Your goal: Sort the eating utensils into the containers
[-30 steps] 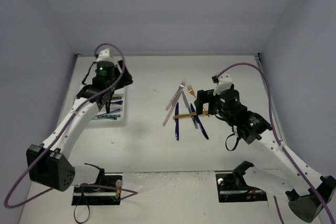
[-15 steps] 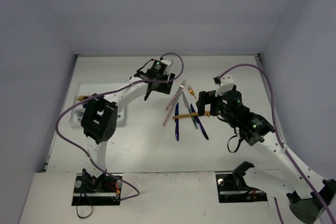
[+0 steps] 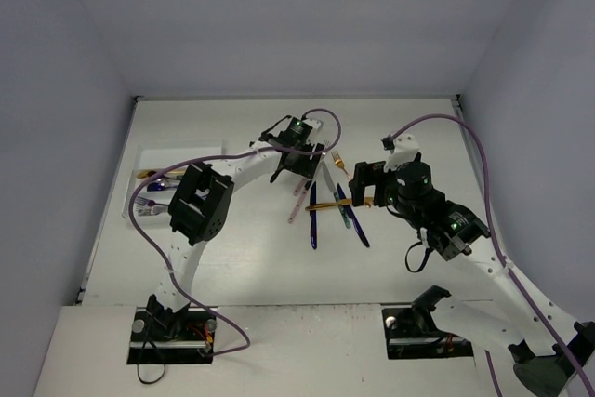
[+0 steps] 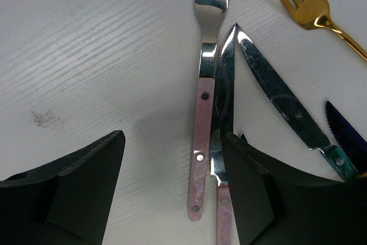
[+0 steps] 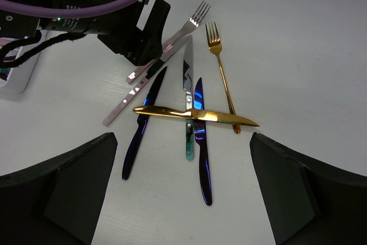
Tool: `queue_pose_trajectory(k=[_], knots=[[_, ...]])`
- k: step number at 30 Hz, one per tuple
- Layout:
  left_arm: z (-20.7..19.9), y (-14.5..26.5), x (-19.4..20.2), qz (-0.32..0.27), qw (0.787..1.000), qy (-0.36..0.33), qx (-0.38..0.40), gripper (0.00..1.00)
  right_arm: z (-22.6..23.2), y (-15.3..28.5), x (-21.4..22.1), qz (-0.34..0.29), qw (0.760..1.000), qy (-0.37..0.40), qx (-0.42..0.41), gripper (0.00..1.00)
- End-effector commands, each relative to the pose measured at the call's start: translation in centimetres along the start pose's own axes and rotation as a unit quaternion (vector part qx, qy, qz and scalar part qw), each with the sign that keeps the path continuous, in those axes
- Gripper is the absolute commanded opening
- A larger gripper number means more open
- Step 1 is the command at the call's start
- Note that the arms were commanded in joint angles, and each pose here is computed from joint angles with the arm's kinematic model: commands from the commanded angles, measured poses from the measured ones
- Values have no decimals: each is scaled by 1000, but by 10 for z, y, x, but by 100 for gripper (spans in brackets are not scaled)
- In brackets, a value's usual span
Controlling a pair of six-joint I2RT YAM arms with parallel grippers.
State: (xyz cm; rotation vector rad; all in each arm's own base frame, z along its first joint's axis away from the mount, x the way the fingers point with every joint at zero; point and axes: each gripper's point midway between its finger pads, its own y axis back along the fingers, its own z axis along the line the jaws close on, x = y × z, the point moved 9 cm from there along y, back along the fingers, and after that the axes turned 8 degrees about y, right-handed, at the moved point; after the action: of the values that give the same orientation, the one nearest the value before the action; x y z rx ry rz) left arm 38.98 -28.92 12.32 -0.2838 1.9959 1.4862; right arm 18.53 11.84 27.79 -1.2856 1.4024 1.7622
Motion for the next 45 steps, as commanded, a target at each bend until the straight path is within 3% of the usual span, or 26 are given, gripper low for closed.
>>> queue_pose_trajectory(k=[1, 8, 15, 18, 27, 31, 33, 37, 45], knots=[[-7, 11, -25, -52, 999, 8, 3, 65, -2, -1, -15, -29, 999, -10, 11, 100], [-3, 1, -18, -40, 999, 16, -12, 64, -2, -1, -14, -28, 999, -11, 11, 100], [6, -1, -11, -40, 997, 31, -55, 54, -2, -2, -12, -25, 1000, -11, 13, 100], [7, -2, -9, -36, 997, 34, -55, 43, -2, -2, -12, -23, 1000, -11, 12, 100], [6, -9, -3, -24, 998, 36, -45, 24, -1, -4, -11, -20, 1000, -10, 12, 100], [7, -11, 1, -16, 998, 40, -49, 1, -1, -4, -13, -21, 1000, -10, 11, 100], [8, -10, 2, -15, 998, 44, -52, 0, -1, -4, -13, -21, 1000, -11, 11, 100], [8, 4, -2, -19, 997, 47, -55, 0, -1, -4, -13, -22, 1000, -11, 10, 100], [20, 99, -19, -108, 977, 140, -117, 0, -2, -4, -13, -21, 1000, -2, 11, 100]])
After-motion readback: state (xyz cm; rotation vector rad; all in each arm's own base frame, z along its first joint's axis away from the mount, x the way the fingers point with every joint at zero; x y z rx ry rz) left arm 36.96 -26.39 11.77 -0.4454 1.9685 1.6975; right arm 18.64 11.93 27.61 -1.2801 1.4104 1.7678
